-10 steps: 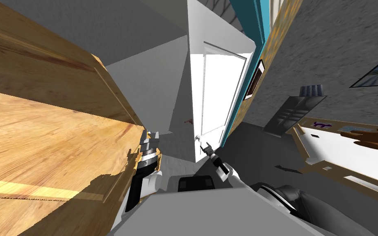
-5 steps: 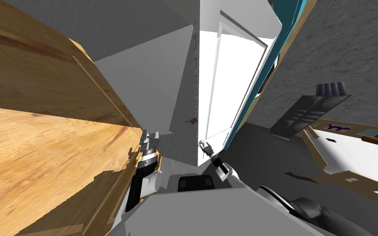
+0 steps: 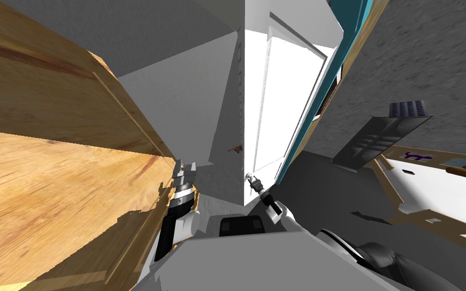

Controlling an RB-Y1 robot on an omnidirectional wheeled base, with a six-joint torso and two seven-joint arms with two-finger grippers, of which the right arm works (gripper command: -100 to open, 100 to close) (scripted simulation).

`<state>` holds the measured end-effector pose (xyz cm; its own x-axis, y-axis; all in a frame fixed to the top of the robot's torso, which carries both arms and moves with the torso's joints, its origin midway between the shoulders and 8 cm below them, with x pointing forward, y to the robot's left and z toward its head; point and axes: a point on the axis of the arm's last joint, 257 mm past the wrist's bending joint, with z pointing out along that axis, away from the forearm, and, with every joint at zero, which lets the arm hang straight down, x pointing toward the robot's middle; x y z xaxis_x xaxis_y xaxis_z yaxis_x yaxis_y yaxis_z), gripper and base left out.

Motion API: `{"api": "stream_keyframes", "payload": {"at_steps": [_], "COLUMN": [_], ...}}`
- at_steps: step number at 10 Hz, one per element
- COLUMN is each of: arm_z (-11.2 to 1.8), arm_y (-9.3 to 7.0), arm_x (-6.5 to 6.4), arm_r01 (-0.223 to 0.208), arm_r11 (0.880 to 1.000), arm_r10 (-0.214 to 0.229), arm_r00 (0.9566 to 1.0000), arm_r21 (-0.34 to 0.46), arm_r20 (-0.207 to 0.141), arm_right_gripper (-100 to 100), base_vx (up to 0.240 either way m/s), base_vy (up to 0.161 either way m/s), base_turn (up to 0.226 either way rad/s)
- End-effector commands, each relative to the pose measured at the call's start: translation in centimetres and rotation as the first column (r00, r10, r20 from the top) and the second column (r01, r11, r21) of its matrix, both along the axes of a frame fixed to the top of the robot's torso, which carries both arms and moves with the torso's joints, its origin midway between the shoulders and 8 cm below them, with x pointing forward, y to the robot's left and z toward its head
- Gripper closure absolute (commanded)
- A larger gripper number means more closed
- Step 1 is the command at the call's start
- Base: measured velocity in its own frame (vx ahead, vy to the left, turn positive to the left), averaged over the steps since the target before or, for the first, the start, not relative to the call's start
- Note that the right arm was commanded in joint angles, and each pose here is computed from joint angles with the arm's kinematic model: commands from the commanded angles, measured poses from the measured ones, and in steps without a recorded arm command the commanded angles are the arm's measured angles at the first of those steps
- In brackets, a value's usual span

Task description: Push the door open

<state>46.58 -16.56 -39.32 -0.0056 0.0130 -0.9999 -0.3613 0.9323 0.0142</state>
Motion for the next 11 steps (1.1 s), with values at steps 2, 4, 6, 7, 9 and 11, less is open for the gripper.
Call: {"api": "stream_keyframes", "payload": {"at_steps": [2, 4, 6, 7, 9, 11], "arm_z": [-0.01, 0.01, 0.05, 0.07, 0.11, 0.13], "arm_y": [0.03, 0.07, 0.14, 0.18, 0.27, 0.32], "arm_x": [0.01, 0.03, 0.07, 0.10, 0.15, 0.18], "arm_r01": [0.003, 0.005, 0.010, 0.012, 0.019, 0.025], "arm_r11": [0.999, 0.998, 0.992, 0.988, 0.976, 0.966], "arm_r10": [-0.002, -0.003, -0.004, -0.004, -0.003, -0.001], "arm_r00": [0.9999, 0.9997, 0.9989, 0.9984, 0.9970, 0.9958], "arm_r21": [0.038, 0.070, 0.127, 0.157, 0.216, 0.256], "arm_r20": [-0.014, -0.026, -0.046, -0.056, -0.077, -0.091], "arm_right_gripper": [100, 100, 100, 100, 100, 100], "base_vx": [0.008, 0.022, 0.029, 0.039, 0.034, 0.040], "base_vy": [0.002, 0.010, 0.009, 0.015, 0.019, 0.015], "base_turn": [-0.010, -0.019, -0.019, -0.022, -0.021, -0.019]}}
